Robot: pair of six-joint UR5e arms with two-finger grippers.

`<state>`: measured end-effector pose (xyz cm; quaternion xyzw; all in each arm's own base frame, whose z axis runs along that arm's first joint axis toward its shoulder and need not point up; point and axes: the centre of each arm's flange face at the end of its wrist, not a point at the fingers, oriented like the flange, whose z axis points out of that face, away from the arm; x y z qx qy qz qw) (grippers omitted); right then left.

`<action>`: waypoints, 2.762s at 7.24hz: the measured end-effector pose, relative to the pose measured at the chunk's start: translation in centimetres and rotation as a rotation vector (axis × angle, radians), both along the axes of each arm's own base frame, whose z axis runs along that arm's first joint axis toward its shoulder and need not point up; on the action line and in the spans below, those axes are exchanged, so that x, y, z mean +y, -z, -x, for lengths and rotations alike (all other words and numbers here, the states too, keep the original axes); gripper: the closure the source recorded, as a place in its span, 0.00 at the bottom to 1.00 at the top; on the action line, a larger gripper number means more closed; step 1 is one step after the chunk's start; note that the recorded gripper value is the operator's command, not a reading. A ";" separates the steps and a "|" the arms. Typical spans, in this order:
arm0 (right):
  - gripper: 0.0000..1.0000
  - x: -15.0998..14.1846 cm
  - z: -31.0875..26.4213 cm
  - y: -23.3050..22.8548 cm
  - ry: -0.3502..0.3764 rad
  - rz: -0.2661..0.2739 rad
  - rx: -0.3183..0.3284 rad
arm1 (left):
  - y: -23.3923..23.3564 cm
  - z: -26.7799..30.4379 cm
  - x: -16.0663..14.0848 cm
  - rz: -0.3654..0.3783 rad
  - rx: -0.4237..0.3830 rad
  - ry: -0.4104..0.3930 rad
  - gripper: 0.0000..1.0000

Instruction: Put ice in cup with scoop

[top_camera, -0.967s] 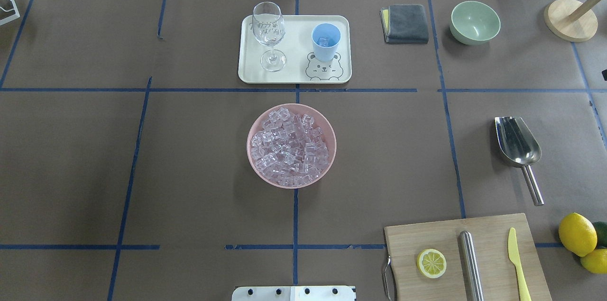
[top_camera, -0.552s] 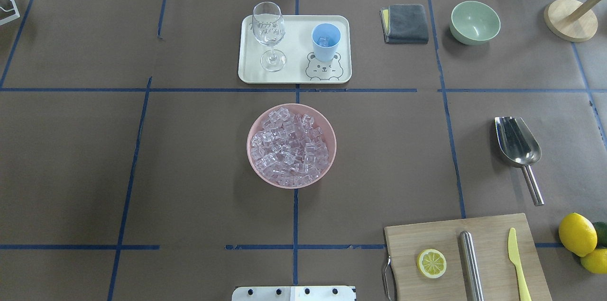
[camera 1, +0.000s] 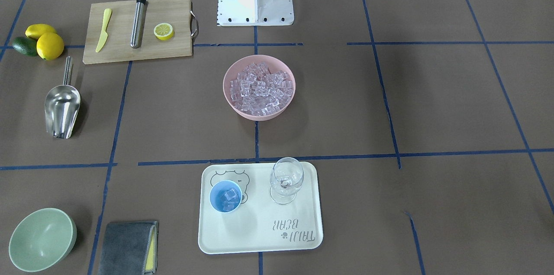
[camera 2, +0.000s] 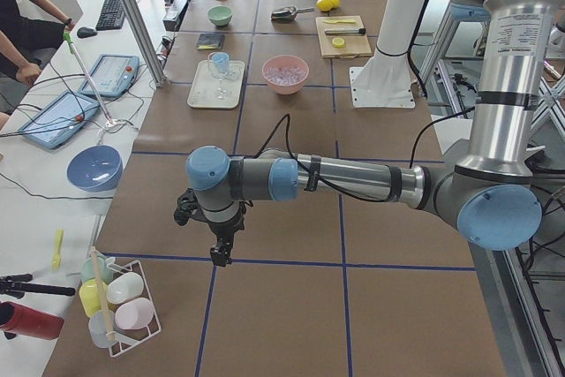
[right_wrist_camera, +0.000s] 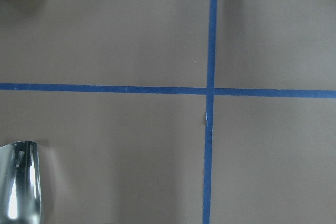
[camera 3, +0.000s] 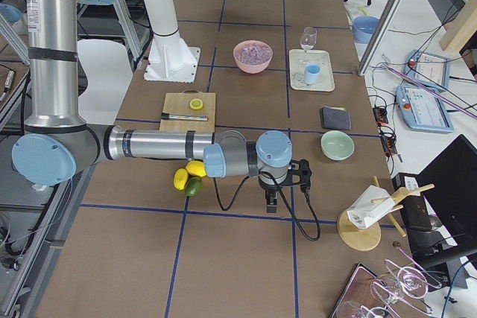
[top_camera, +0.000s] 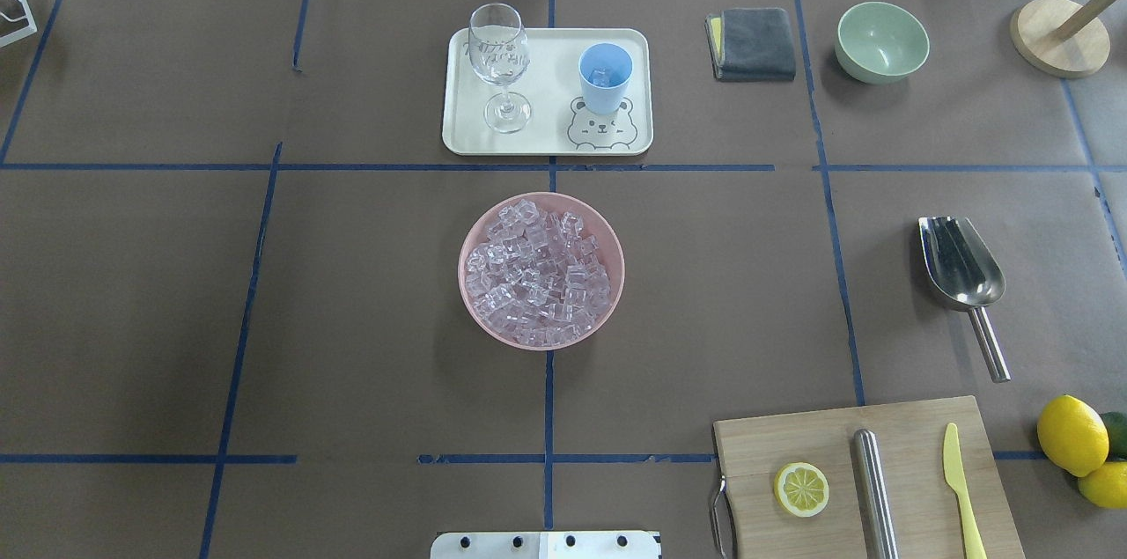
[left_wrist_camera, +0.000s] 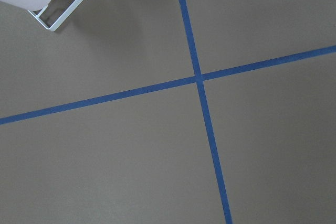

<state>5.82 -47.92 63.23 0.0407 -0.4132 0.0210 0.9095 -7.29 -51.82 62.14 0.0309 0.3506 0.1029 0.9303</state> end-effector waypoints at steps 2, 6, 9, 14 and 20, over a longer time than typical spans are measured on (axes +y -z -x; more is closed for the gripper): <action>0.00 0.2 -1.0 0.4 -0.020 -0.005 0.014 | 0.0 0.0 0.0 0.000 0.000 0.000 0.00; 0.00 0.5 -0.4 0.1 -0.003 0.026 0.028 | 0.1 0.0 -0.1 -0.002 0.000 0.002 0.00; 0.00 0.6 -0.9 -0.4 0.004 0.021 0.069 | 0.1 -0.2 0.0 0.041 0.034 0.045 0.00; 0.00 0.8 -0.9 -0.7 0.006 0.026 0.069 | 0.2 -0.5 -0.1 0.120 0.074 0.126 0.00; 0.00 0.9 -0.9 -0.8 0.005 0.030 0.065 | 0.4 -0.5 -0.1 0.117 0.074 0.128 0.00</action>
